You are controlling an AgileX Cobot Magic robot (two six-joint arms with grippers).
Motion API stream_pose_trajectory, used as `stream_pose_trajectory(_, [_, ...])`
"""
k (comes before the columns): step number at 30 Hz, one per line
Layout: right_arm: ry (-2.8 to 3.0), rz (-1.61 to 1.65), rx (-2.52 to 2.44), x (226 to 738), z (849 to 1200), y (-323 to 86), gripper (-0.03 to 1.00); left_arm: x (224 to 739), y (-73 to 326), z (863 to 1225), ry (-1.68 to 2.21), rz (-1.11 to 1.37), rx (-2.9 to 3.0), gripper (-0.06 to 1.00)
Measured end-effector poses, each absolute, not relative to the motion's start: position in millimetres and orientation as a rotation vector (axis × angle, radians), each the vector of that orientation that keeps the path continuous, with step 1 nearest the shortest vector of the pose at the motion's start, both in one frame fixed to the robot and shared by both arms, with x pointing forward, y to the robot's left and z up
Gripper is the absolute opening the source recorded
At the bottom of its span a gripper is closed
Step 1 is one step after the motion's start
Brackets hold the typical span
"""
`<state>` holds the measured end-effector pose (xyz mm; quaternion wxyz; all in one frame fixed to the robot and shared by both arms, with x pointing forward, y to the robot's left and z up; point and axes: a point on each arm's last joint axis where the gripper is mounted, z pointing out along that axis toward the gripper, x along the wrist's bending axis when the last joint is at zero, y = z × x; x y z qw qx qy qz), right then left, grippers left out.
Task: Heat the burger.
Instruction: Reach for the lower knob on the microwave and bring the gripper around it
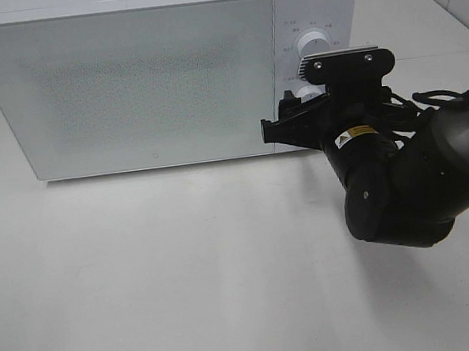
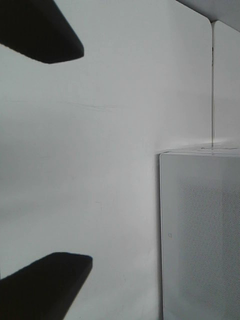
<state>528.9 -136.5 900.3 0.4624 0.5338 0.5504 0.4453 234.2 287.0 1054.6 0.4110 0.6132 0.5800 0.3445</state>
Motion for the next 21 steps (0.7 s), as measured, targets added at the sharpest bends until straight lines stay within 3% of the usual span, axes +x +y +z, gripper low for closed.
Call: stream_pose_trajectory(21, [1.328, 1.091, 1.33, 557, 883, -134, 0.75, 234, 287, 1055, 1.46, 0.867, 1.543, 0.97])
